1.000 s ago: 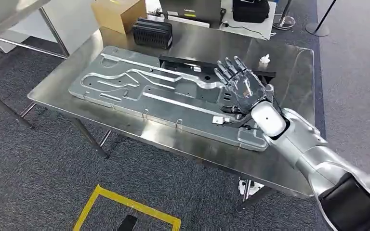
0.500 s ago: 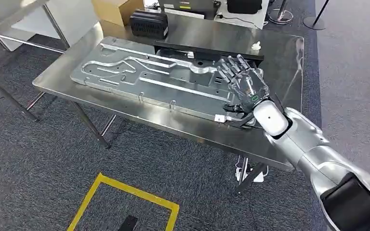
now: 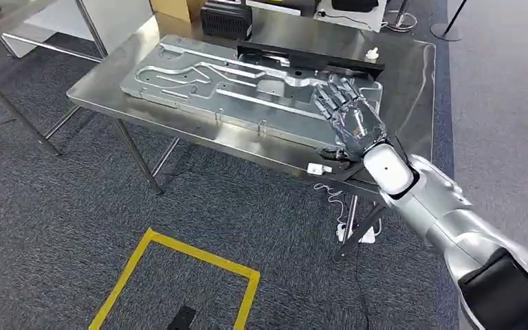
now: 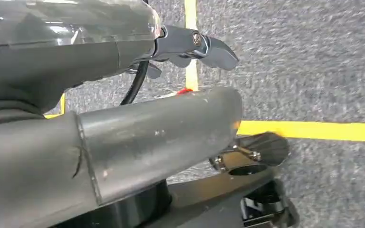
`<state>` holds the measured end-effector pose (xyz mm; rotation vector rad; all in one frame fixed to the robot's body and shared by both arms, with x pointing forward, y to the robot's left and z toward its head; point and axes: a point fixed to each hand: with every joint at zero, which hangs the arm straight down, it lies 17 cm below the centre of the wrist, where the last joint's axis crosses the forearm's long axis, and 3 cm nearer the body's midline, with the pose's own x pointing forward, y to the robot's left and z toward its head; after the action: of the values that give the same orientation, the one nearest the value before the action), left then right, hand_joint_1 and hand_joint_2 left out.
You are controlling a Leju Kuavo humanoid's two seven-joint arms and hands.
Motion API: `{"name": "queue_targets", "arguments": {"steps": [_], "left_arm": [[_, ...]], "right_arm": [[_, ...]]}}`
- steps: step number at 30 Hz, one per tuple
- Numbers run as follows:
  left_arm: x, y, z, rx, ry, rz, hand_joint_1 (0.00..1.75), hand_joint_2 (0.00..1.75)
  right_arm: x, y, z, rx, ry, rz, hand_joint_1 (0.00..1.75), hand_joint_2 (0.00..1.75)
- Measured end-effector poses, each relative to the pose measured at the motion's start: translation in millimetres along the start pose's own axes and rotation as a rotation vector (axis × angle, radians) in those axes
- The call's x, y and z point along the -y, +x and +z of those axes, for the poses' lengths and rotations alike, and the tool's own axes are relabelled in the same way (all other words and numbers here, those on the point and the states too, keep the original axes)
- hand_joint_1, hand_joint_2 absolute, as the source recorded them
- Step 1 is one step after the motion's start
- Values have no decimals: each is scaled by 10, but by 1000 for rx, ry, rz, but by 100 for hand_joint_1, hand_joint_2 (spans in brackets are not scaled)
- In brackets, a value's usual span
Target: Take the parts from the cabinet and place them on the table.
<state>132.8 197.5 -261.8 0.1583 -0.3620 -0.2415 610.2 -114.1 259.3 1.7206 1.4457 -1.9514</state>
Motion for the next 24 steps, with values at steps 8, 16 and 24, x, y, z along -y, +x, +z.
{"name": "queue_targets", "arguments": {"steps": [8,16,24], "left_arm": [[13,-18,5,-6,-2,-1,0,0],[3,24,-2,1,0,-1,0,0],[-1,13,-2,-8,3,10,0,0]], "right_arm": [[7,-1,-4,-4,-2,-4,0,0],[4,1,2,-8,-3,-9,0,0],[-158,29,144,-152,30,-206,0,0]]}}
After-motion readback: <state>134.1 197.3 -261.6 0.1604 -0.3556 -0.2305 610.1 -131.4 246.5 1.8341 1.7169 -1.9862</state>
